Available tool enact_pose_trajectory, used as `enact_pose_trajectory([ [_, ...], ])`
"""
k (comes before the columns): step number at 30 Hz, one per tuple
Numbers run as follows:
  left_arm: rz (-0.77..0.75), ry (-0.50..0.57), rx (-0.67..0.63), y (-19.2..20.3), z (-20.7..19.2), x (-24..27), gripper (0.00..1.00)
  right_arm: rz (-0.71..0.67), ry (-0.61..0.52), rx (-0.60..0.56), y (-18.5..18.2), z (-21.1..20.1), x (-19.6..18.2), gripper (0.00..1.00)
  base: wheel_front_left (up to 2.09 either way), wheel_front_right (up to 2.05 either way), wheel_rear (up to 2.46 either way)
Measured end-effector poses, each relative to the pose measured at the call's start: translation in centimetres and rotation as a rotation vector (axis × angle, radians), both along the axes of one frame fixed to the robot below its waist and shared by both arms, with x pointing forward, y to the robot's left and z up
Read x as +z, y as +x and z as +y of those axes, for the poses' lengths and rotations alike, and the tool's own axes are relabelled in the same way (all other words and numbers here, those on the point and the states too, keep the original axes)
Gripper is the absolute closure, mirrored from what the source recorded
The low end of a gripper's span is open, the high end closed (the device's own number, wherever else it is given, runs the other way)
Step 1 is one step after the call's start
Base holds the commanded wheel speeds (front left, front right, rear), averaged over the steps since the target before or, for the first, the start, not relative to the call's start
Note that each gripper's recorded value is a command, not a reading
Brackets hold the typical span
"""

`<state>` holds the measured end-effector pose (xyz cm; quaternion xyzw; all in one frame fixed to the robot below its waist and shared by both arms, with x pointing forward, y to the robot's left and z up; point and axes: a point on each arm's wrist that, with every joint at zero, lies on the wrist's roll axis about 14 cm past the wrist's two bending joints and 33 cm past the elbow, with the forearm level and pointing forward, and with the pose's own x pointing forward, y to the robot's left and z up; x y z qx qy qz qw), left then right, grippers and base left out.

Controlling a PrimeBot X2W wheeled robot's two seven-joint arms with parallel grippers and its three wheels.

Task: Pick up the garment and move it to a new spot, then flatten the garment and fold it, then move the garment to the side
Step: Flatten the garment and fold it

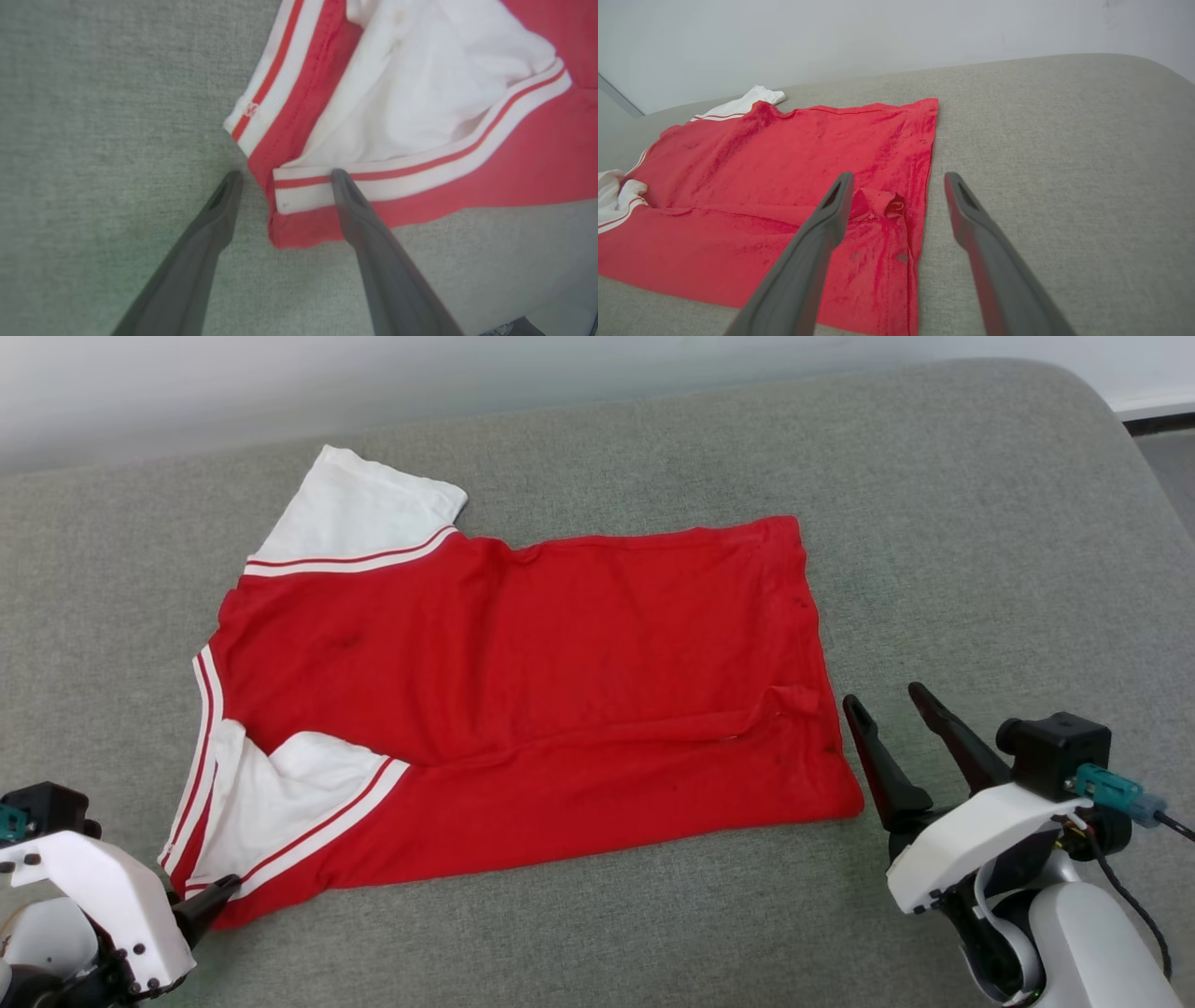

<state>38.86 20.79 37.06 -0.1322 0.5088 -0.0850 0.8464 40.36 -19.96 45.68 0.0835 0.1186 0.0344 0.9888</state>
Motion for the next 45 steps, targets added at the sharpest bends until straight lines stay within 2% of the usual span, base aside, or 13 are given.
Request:
enact_pose_trajectory([
  [1,0.011,-0.009,-0.005,0.0,-0.2,-0.2,0.29,0.007,-0.001,-0.006,0.0,-0.2,-0.2,0.00,0.00,0.00,0.00],
  [3,0.011,-0.024,-0.008,0.3,-0.6,-0.3,1.00,0.021,0.003,-0.018,0.0,-0.7,-0.5,0.00,0.00,0.00,0.00],
  [9,-0.044,-0.059,-0.010,0.6,-1.5,0.2,1.00,0.134,0.030,-0.048,-1.0,-2.6,-1.6,0.00,0.00,0.00,0.00],
  [15,-0.153,-0.060,-0.017,1.0,-1.9,2.1,1.00,0.376,0.030,-0.022,-3.1,-3.9,-4.0,0.00,0.00,0.00,0.00],
  [21,-0.254,-0.058,-0.016,1.8,-2.0,4.4,1.00,0.523,0.043,0.078,-3.0,-1.6,-5.2,0.00,0.00,0.00,0.00],
  [30,-0.266,-0.060,-0.011,2.6,-2.1,3.9,1.00,0.698,0.057,0.192,-1.6,2.2,-8.5,0.00,0.00,0.00,0.00],
  [31,-0.265,-0.063,-0.009,2.5,-2.2,3.8,1.00,0.710,0.058,0.203,-1.4,2.5,-8.7,0.24,0.00,0.00,0.00],
  [32,-0.263,-0.065,-0.004,2.5,-2.2,3.7,1.00,0.718,0.059,0.213,-1.3,2.8,-8.9,0.24,0.00,0.00,0.00],
  [33,-0.263,-0.063,-0.001,2.5,-2.1,3.6,1.00,0.726,0.055,0.219,-1.3,2.9,-9.1,0.71,0.00,0.00,0.00],
  [34,-0.263,-0.060,0.002,2.5,-2.0,3.5,1.00,0.729,0.051,0.224,-1.2,2.9,-9.2,1.00,0.00,0.00,0.00],
  [45,-0.319,-0.062,0.042,1.9,-1.9,4.8,1.00,0.612,0.041,0.235,-0.5,3.0,-6.3,1.00,0.00,0.00,0.00],
])
